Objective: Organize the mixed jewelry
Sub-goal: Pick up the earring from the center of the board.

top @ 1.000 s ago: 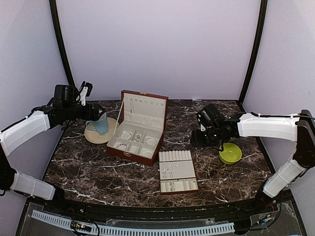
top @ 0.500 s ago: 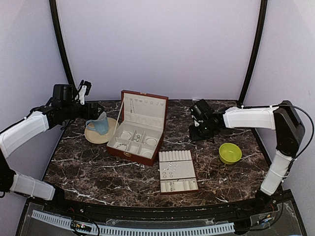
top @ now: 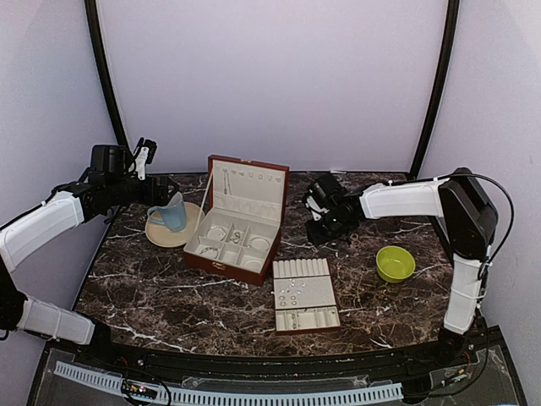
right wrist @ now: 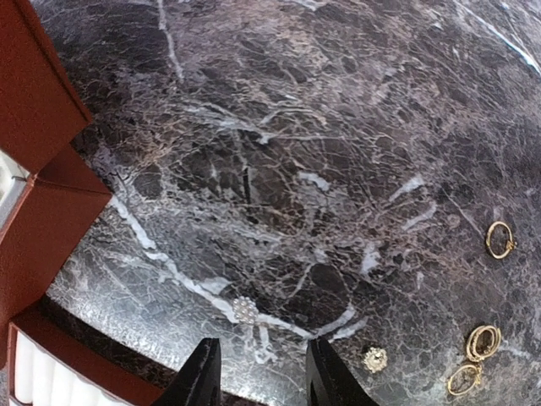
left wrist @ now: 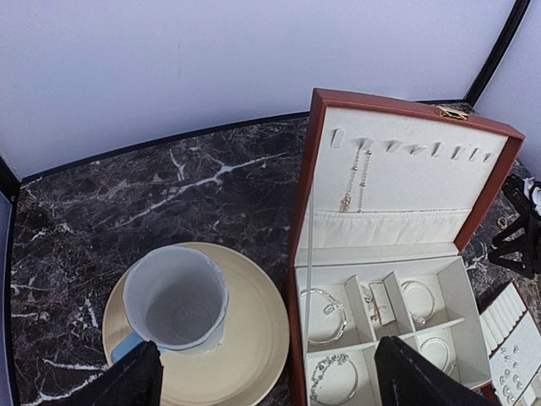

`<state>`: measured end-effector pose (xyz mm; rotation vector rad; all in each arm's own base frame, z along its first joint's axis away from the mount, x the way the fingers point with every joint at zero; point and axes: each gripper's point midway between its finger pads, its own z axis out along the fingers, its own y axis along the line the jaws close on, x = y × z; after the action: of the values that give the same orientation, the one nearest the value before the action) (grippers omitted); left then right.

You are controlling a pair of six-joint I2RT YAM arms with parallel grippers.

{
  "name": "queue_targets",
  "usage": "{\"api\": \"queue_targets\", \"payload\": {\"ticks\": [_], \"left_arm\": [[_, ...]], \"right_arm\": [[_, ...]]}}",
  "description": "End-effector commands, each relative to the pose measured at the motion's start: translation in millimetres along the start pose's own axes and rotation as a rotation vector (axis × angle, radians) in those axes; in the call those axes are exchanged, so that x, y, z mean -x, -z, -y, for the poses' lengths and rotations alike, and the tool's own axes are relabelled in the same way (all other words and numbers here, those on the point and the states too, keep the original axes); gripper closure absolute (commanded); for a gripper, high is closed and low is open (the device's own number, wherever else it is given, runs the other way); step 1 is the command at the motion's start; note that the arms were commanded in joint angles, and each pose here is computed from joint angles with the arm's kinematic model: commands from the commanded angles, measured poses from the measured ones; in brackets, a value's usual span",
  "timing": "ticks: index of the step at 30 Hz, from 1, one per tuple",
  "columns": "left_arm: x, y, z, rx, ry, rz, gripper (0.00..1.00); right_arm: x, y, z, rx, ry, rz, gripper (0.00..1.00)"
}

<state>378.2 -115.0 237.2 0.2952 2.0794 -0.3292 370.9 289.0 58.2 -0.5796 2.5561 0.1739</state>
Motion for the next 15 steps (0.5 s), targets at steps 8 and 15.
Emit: {"api": "queue_targets", "payload": {"ticks": [8,15], "left_arm": [[8.2,8.8,0.5,-0.003,-0.01,0.038,0.1],[9.2,9.5,0.4,-0.002,-0.01,0.041,0.1]], "right_arm": [[13.4,-19.6,-12.4,0.01,0.105,0.026,0.7],[10.6,-28.8,-11.9,0.003,0.117,0.017,0.72]]}}
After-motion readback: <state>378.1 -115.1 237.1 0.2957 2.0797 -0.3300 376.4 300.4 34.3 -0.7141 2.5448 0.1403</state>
